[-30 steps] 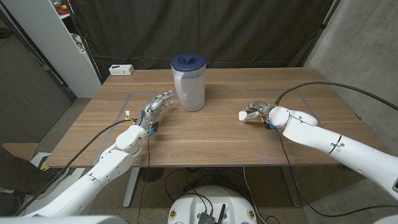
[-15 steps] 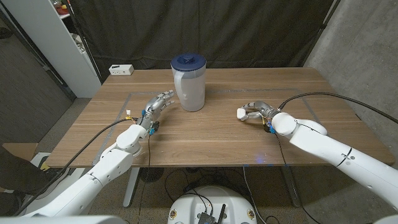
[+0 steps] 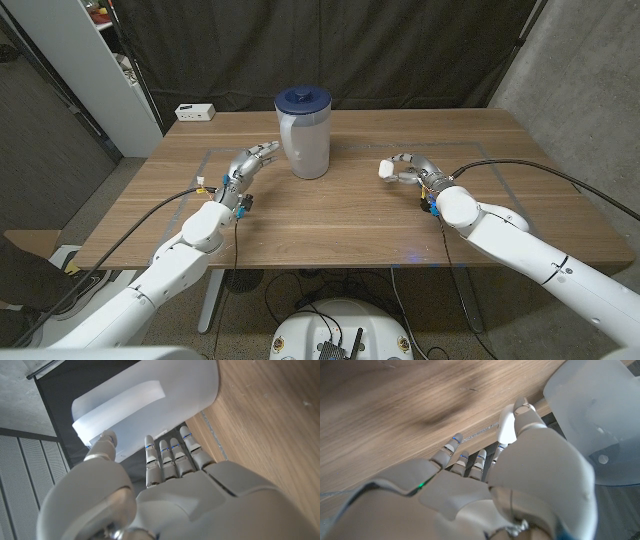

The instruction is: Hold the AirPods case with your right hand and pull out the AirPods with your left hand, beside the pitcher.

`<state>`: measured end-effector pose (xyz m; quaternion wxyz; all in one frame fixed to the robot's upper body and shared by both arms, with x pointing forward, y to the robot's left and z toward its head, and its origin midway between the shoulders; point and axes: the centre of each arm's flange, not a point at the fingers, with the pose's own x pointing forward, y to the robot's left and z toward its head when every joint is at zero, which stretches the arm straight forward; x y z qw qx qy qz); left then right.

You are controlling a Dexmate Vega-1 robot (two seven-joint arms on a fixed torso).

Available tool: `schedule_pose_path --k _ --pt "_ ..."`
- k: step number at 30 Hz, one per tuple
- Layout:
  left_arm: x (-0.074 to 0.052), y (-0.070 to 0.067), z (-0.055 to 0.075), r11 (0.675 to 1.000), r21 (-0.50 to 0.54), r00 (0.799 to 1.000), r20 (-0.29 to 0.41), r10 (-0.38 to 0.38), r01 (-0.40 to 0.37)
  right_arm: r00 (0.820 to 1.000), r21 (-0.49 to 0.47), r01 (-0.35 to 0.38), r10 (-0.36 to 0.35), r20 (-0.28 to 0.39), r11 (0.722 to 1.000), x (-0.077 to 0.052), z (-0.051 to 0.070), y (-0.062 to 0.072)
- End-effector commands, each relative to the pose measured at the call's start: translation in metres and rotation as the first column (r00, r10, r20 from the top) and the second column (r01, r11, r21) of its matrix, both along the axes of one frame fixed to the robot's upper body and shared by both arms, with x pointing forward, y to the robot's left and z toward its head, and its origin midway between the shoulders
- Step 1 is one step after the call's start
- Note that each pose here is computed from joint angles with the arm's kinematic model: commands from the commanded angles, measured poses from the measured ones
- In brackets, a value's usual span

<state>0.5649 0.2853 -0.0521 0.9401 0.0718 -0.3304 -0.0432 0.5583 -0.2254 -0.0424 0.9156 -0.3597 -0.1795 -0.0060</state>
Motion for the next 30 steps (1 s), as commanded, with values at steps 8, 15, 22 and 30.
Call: schedule_pose_path --k 8,15,22,30 --pt "-0.045 0.011 -0.02 0.975 -0.056 0.97 0.11 0.219 -0.214 0.996 0.078 -0.018 0.011 0.089 0.997 -0.018 -0.001 0.004" --pt "-0.042 0.01 -0.023 0.985 -0.021 0.979 0.104 0.175 -0.173 0.995 0.086 -0.011 0.002 0.105 0.996 -0.025 -0.004 0.007" --pt "-0.028 -0.011 -0.018 0.995 0.057 0.993 0.09 0.081 -0.086 0.99 0.095 -0.011 -0.002 0.141 0.995 -0.032 -0.003 0.008" --pt "-0.01 -0.044 -0.012 0.992 0.119 0.998 0.053 -0.035 0.028 0.986 0.117 -0.009 -0.011 0.168 0.993 -0.036 -0.004 0.001"
